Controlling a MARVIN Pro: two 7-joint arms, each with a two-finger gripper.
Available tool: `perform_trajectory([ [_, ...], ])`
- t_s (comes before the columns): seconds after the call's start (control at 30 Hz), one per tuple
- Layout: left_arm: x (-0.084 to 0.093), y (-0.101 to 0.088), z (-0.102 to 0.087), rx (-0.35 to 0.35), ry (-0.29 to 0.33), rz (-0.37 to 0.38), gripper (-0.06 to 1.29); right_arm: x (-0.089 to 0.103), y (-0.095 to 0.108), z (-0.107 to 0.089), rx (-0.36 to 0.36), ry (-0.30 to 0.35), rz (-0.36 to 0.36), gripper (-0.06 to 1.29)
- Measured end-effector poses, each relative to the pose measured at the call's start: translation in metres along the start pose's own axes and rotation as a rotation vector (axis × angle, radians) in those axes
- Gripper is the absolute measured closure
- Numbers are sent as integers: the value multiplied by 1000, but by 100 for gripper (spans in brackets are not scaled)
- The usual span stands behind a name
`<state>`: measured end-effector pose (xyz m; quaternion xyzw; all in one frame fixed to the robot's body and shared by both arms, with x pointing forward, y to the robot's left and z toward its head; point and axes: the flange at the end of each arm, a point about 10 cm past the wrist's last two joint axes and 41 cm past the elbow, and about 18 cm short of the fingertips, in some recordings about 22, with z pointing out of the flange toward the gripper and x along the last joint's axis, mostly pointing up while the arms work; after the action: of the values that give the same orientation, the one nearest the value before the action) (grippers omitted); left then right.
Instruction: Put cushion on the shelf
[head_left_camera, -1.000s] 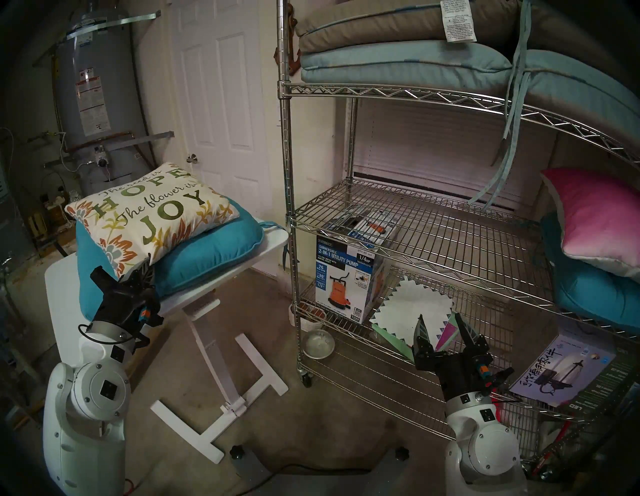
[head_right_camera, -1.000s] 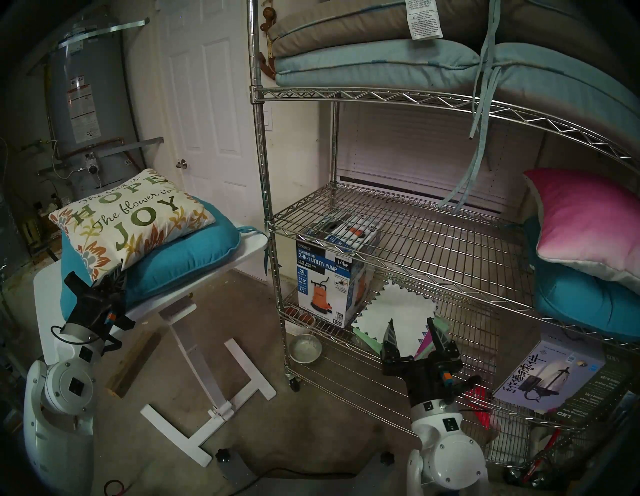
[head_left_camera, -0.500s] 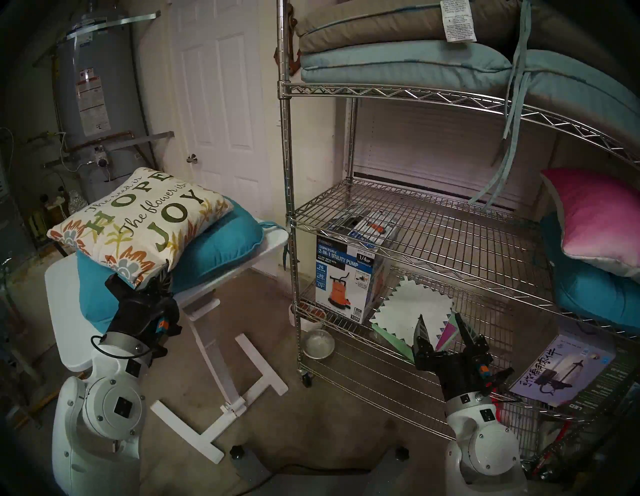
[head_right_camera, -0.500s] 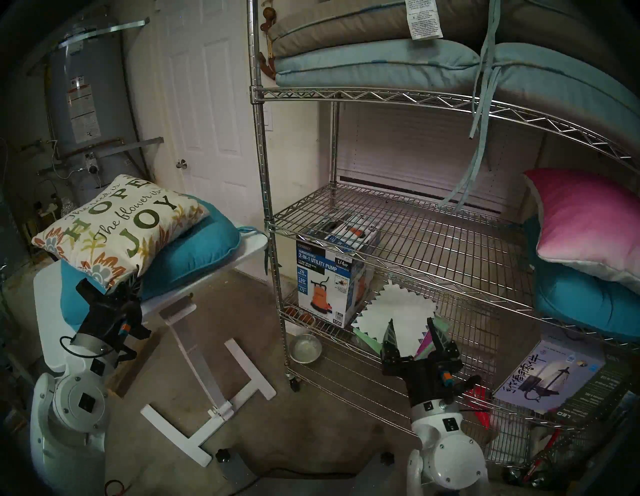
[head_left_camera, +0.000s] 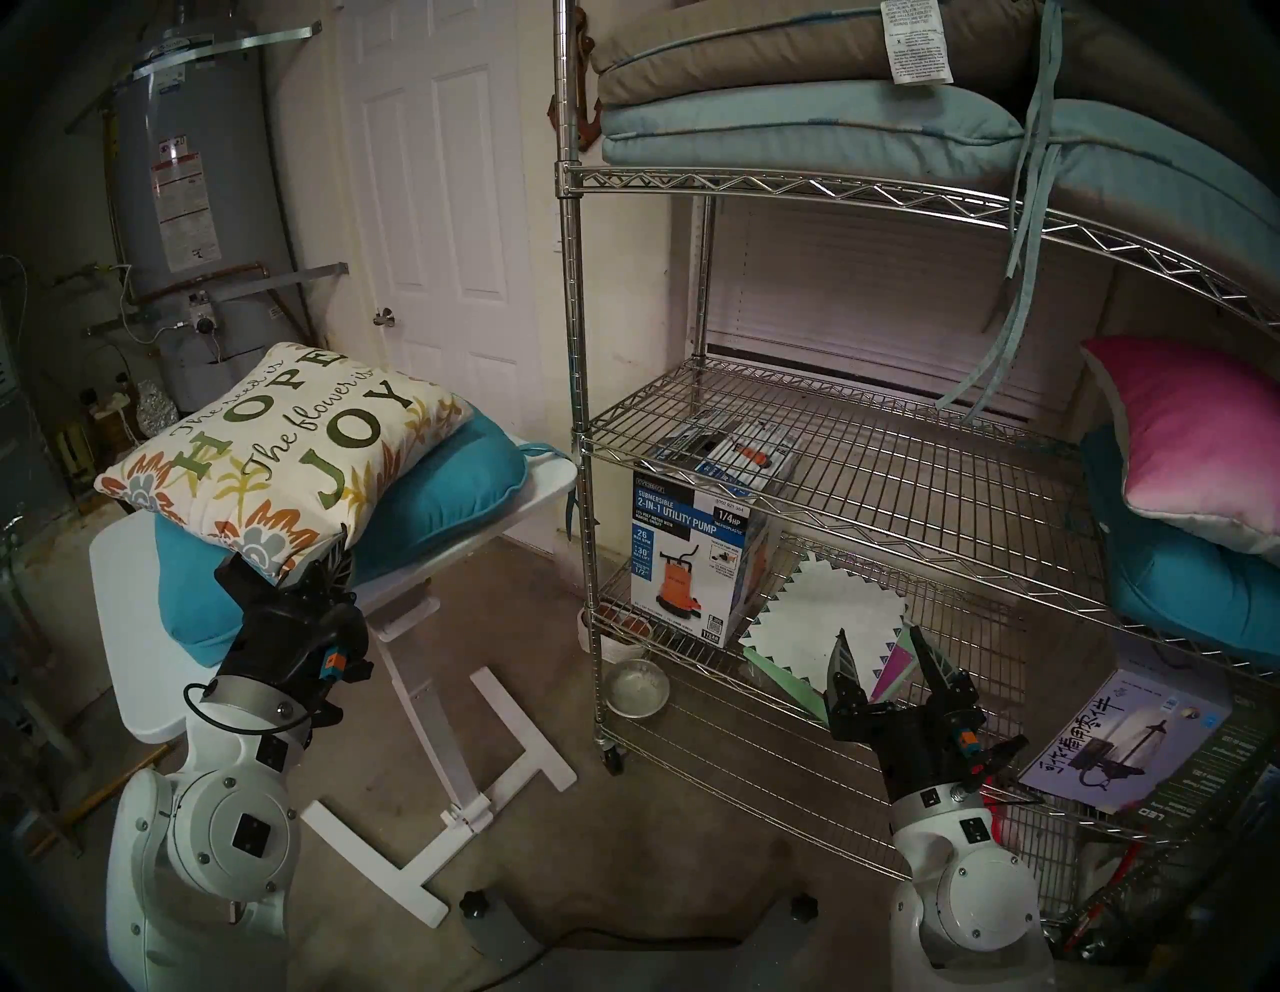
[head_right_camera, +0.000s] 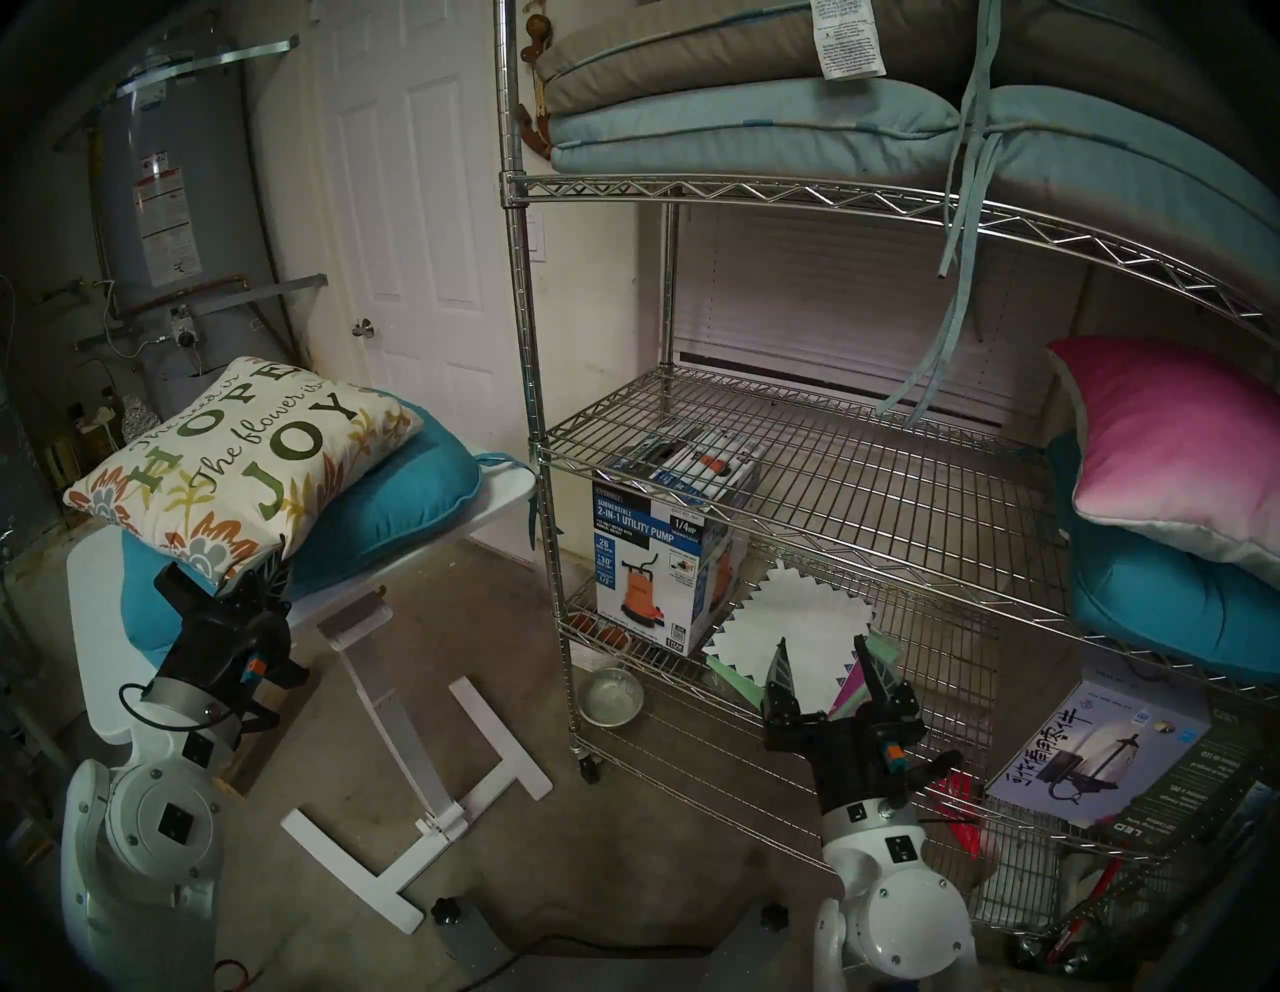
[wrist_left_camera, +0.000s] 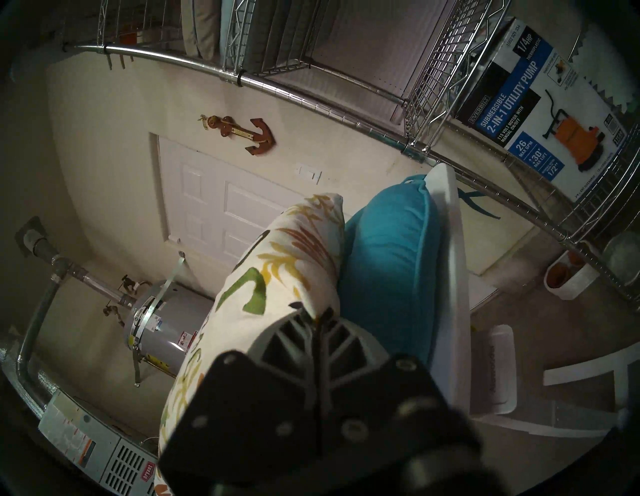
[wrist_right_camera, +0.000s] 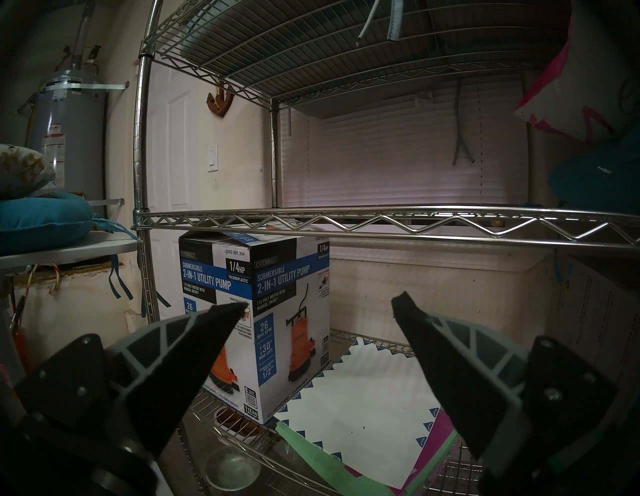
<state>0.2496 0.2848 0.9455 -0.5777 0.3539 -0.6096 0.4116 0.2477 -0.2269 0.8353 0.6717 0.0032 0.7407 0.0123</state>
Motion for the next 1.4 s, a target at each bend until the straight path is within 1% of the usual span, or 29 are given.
perform_trajectory([
  [0.23, -5, -5, -1, 16, -17, -10, 124, 0, 0, 0, 0, 0, 0, 0],
  [0.27, -6, -5, 0, 18, -18, -12, 119, 0, 0, 0, 0, 0, 0, 0],
  [0.3, -6, -6, 0, 21, -21, -16, 100, 0, 0, 0, 0, 0, 0, 0],
  [0.33, -7, -7, 0, 25, -24, -23, 60, 0, 0, 0, 0, 0, 0, 0],
  [0.37, -7, -7, 0, 28, -25, -26, 30, 0, 0, 0, 0, 0, 0, 0],
  [0.4, -8, -8, 0, 34, -30, -33, -4, 0, 0, 0, 0, 0, 0, 0],
  [0.87, -20, -11, -1, 49, -62, -41, -3, 0, 0, 0, 0, 0, 0, 0],
  [1.07, -23, -11, -1, 33, -63, -54, -3, 0, 0, 0, 0, 0, 0, 0],
  [1.1, -24, -11, -1, 29, -62, -55, 0, 0, 0, 0, 0, 0, 0, 0],
  [1.13, -24, -10, -2, 21, -60, -56, 14, 0, 0, 0, 0, 0, 0, 0],
  [1.17, -24, -10, -2, 15, -59, -58, 55, 0, 0, 0, 0, 0, 0, 0],
  [1.2, -25, -10, -2, 11, -59, -59, 102, 0, 0, 0, 0, 0, 0, 0],
  [1.23, -25, -9, -3, 6, -57, -61, 116, 0, 0, 0, 0, 0, 0, 0],
  [1.27, -26, -9, -3, 2, -56, -62, 112, 0, 0, 0, 0, 0, 0, 0],
  [1.4, -27, -9, -3, -7, -55, -65, 112, 0, 0, 0, 0, 0, 0, 0],
])
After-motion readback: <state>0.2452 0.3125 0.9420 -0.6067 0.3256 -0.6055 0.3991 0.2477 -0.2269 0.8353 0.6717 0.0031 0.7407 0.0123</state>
